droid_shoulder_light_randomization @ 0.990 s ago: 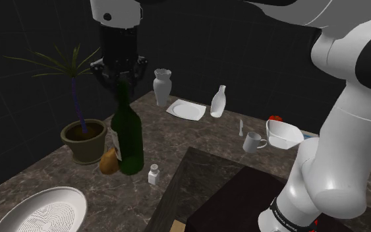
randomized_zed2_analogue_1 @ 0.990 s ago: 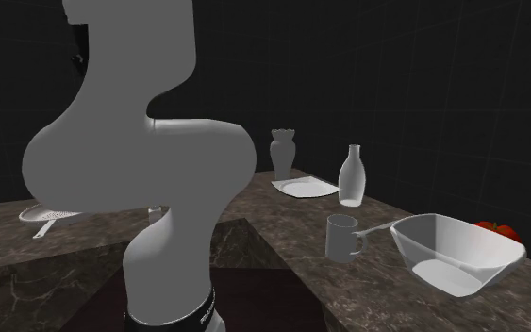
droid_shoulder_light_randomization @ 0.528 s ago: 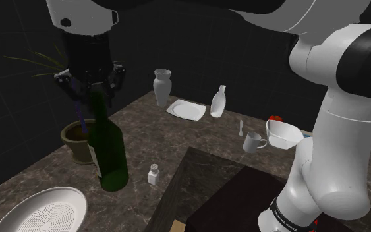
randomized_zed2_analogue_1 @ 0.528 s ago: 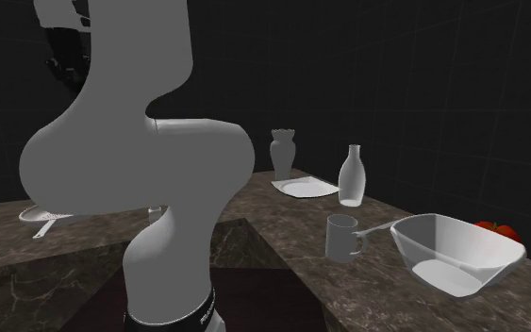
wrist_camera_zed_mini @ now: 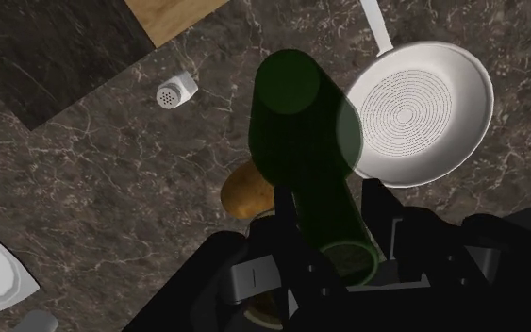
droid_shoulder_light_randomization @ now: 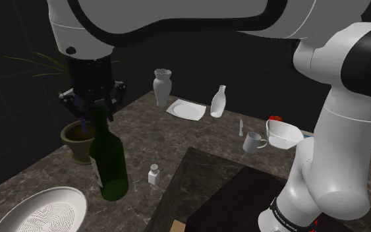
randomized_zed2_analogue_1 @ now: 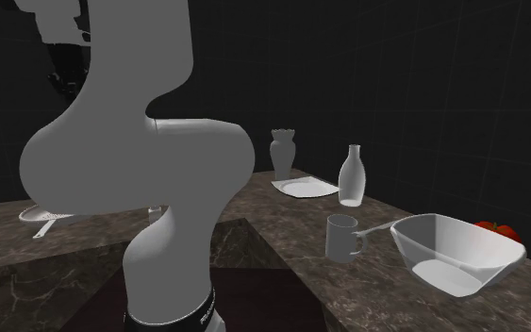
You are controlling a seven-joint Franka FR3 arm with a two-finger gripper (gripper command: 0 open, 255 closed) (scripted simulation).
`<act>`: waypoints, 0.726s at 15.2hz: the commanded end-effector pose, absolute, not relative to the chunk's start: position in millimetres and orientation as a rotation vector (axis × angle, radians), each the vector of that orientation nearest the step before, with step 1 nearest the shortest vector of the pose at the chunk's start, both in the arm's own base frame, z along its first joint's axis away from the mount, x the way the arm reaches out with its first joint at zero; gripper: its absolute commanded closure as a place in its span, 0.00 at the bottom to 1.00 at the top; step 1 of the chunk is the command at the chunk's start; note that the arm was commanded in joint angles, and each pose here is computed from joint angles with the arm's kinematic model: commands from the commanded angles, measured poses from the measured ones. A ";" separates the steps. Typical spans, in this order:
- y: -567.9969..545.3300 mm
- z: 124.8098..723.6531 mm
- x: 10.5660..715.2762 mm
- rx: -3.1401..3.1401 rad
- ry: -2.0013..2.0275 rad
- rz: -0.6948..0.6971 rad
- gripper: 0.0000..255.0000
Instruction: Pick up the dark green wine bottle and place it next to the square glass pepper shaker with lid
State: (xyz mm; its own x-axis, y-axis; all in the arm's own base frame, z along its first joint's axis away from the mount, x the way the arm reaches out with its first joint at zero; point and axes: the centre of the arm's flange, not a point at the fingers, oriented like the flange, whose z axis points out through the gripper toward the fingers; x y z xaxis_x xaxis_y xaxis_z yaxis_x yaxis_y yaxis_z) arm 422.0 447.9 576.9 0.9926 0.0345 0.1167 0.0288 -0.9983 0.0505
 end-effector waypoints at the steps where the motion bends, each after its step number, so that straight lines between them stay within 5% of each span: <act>1: 448.1 565.8 422.4 3.088 0.049 0.183 1.00; 11: 448.1 513.0 422.4 3.088 0.049 0.183 1.00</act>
